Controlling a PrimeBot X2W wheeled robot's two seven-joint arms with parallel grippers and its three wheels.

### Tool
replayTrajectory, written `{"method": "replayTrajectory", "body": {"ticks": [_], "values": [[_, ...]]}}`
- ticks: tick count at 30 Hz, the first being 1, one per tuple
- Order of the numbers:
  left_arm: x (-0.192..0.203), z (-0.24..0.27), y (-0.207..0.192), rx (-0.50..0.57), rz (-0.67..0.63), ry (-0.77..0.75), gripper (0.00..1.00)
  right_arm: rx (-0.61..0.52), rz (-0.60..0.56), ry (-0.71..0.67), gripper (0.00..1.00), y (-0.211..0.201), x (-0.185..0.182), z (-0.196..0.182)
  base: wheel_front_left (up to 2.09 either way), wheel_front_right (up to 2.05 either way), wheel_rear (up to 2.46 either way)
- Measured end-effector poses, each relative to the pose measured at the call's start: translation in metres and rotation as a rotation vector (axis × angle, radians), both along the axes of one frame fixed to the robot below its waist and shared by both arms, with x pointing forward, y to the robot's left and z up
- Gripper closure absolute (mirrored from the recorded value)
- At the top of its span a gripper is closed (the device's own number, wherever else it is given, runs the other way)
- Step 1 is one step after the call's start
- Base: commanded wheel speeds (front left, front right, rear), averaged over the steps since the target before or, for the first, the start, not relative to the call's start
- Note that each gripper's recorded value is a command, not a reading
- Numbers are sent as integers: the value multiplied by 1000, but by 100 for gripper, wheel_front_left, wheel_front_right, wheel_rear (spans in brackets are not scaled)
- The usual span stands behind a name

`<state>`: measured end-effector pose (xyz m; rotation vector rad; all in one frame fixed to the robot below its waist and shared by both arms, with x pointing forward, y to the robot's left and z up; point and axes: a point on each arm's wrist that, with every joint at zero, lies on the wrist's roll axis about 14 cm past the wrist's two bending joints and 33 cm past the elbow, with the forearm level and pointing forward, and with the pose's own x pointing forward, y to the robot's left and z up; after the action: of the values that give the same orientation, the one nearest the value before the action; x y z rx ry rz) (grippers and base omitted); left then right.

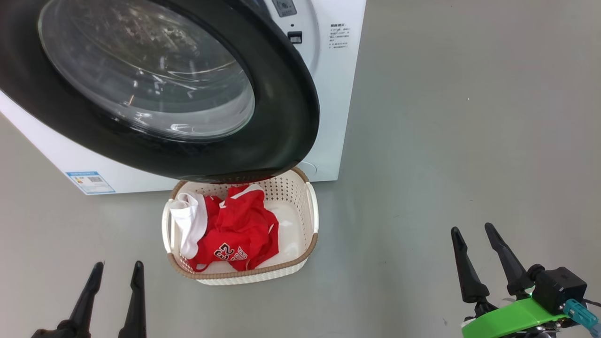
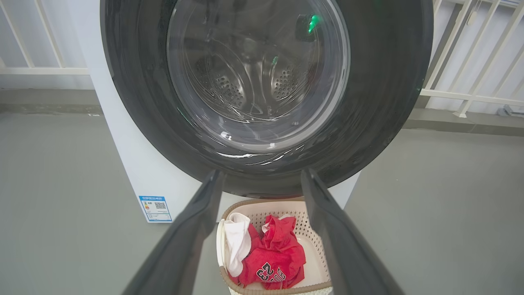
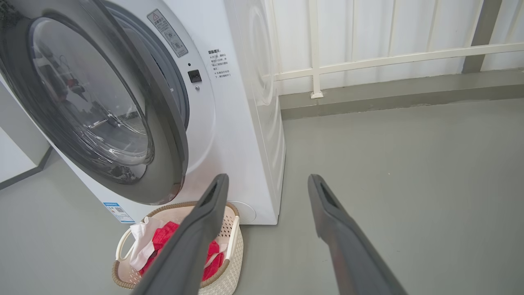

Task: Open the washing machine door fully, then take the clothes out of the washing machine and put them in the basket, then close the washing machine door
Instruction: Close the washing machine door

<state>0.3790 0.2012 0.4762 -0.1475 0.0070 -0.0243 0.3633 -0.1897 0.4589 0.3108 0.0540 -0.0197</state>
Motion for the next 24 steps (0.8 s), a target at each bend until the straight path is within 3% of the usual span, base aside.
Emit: {"method": "replayTrajectory", "body": {"ticks": [11,12,13,15,24], "values": [[-2,-3,0,-1,0,11,0,2,9,3,0,3,2,-1,0,0,0],[-3,-4,-1,-3,0,13,0,3,14,4,53,5,3,-2,0,0,0],[-4,-5,-1,-7,1,17,0,5,21,4,76,7,4,-2,0,0,0],[-5,-7,-2,-16,6,22,0,8,44,6,100,15,6,-3,0,0,0],[-7,-6,0,-60,47,16,0,33,207,-28,100,71,33,5,0,0,0]]}}
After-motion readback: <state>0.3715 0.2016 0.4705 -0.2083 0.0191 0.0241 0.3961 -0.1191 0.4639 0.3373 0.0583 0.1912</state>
